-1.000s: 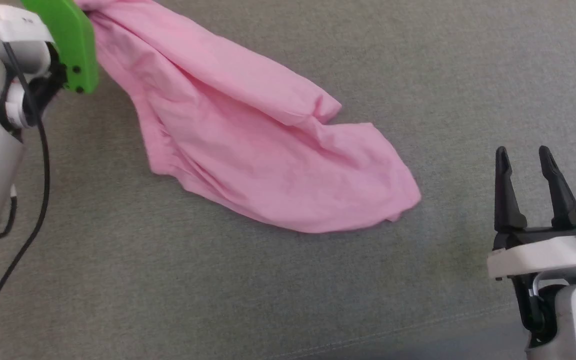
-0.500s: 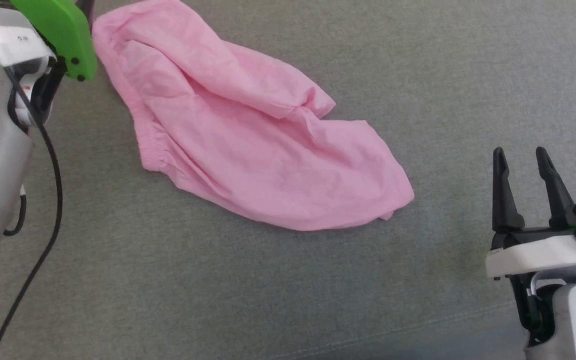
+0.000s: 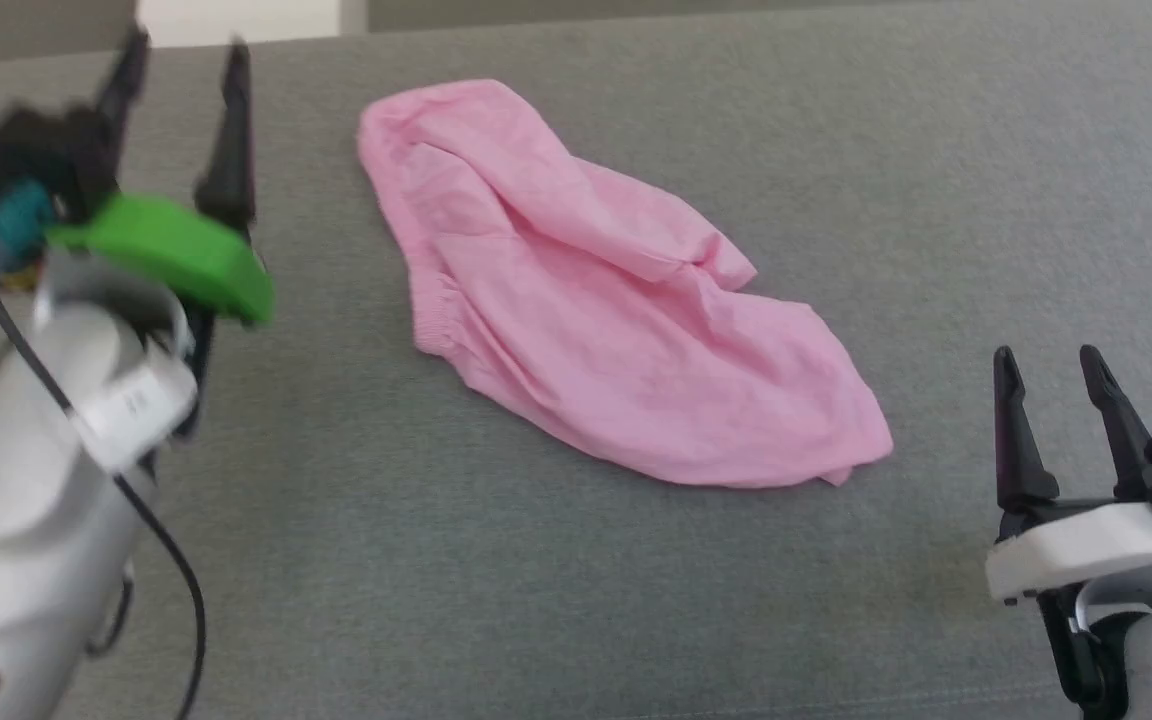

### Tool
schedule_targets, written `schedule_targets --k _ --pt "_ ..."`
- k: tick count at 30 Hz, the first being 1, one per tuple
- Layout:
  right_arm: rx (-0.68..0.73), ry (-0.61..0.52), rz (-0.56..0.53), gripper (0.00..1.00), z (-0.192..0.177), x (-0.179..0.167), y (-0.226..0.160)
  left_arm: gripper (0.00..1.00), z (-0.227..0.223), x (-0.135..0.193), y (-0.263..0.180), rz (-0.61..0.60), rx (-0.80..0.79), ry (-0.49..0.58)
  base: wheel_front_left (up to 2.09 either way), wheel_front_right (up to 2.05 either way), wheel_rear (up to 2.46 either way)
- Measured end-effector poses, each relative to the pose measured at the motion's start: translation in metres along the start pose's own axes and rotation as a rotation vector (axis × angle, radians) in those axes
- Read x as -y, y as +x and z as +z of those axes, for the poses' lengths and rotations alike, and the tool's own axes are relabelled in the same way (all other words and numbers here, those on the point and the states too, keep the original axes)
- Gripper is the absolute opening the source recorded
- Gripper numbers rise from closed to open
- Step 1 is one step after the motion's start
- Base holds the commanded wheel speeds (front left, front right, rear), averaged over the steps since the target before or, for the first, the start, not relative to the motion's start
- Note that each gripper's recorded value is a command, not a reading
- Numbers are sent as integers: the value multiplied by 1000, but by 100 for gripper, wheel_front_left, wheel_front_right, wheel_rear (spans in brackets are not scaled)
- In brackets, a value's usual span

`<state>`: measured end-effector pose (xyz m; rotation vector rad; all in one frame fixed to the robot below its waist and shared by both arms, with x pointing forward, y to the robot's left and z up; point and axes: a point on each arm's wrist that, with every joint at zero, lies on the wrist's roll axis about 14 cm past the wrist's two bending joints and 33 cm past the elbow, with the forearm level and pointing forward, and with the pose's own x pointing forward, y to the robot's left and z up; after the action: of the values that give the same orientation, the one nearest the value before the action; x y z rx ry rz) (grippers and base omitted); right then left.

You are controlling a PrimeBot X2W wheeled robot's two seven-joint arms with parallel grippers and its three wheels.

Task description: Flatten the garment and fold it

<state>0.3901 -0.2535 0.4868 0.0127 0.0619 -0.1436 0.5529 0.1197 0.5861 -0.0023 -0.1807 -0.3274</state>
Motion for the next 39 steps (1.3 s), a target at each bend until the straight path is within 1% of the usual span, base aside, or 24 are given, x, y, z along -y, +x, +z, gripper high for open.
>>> schedule_targets --k 7,11,14,20,23,29,31,36,39 --pt "-9 5 68 100 5 -19 -4 100 -27 -4 -86 106 -108 -4 0 0 0" --pt "-34 9 120 100 3 -33 -7 100 -54 6 -135 103 -227 -4 0 0 0" --pt "-69 10 161 100 -1 -45 -6 100 -59 11 -158 119 -263 -13 0 0 0" --pt "-183 -26 259 100 -7 -62 7 100 -51 9 -172 166 -254 -34 0 0 0" --pt "-261 -67 327 100 -4 -73 28 100 -49 7 -173 184 -250 -43 0 0 0" --pt "-536 -105 444 100 -12 -96 74 100 -57 -5 -174 240 -263 -55 0 0 0" --pt "-623 -151 472 100 -18 -102 86 100 -62 -9 -176 260 -276 -57 0 0 0" --pt "-804 -208 489 100 -39 -114 117 100 -74 -22 -186 320 -305 -61 0 0 0" --pt "-888 -238 516 100 -58 -128 125 100 -79 -30 -193 361 -320 -63 0 0 0"
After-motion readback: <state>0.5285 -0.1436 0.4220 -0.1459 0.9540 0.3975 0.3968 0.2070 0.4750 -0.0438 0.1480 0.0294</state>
